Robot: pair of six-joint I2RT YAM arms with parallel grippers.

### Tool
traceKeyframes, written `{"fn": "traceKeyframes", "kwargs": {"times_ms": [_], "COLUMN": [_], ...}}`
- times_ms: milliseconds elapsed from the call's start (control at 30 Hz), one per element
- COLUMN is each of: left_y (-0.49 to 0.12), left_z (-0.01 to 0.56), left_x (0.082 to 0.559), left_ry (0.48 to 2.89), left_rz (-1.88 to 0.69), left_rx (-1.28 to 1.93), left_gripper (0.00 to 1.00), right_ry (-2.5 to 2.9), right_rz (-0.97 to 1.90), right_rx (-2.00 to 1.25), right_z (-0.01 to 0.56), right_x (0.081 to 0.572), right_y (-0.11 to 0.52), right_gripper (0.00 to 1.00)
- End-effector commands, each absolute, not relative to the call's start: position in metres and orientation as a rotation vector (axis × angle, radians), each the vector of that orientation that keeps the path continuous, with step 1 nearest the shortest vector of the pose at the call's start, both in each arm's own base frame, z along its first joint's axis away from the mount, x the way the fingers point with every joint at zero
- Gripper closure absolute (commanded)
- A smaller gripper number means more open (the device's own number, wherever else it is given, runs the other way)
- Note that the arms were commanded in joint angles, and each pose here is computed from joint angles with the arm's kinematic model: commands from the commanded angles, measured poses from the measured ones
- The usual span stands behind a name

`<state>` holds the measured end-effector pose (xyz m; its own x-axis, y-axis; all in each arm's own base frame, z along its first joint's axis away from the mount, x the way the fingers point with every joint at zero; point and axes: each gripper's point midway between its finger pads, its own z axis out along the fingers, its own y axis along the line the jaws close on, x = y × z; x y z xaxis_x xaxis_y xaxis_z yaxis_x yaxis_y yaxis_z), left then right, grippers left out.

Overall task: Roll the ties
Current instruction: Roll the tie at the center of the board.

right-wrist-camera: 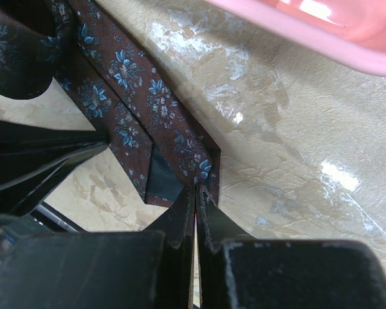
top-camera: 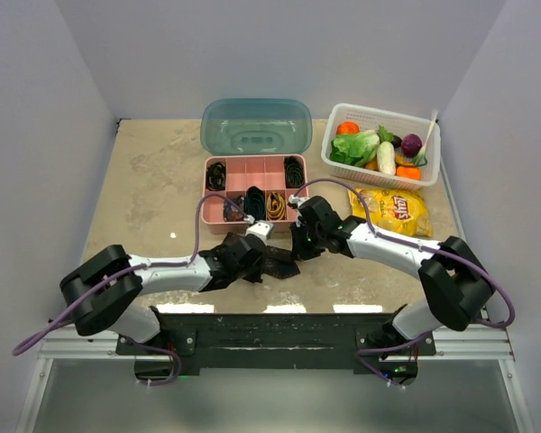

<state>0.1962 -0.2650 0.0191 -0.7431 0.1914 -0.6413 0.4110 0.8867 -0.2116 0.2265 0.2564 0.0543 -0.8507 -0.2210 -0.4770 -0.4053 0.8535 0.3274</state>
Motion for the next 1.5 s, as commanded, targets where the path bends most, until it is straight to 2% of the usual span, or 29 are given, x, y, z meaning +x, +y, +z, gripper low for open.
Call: {"fn": "traceKeyframes", "kwargs": {"times_ms": [0,667,1100,1167,1200,1267,1333,1467], "left_y": [-0.284,-0.28,-0.28,-0.284,-0.286,-0.291,-0.295,-0.302], "left_z": [0.027,0.021,0.034,0.045,0.049,0.062,0.076,0.109], "left_x": [0.213,0.218,0.22,0.221,0.221,0.222,0.221,0.221], "left_ry": [2.36,2.372,2.341,2.316,2.309,2.279,2.255,2.187], "left_rz": [-0.475,-0.428,-0.445,-0.472,-0.488,-0.525,-0.566,-0.65], "left_rx": [0.414,0.371,0.371,0.373,0.375,0.379,0.379,0.38], "left_gripper": [1.0,1.0,1.0,1.0,1.0,0.99,0.93,0.78], "right_ry": [2.593,2.701,2.657,2.631,2.63,2.634,2.633,2.591], "right_rz": [0.638,0.575,0.461,0.44,0.428,0.416,0.408,0.41], "right_rx": [-0.462,-0.47,-0.408,-0.396,-0.397,-0.404,-0.407,-0.401], "right_z": [0.063,0.042,0.042,0.047,0.048,0.048,0.05,0.065], "right_x": [0.221,0.198,0.221,0.23,0.232,0.235,0.236,0.241], "right_y": [0.259,0.239,0.235,0.236,0.236,0.238,0.237,0.237], "right_gripper": [1.0,1.0,1.0,0.92,0.82,0.74,0.61,0.44]}}
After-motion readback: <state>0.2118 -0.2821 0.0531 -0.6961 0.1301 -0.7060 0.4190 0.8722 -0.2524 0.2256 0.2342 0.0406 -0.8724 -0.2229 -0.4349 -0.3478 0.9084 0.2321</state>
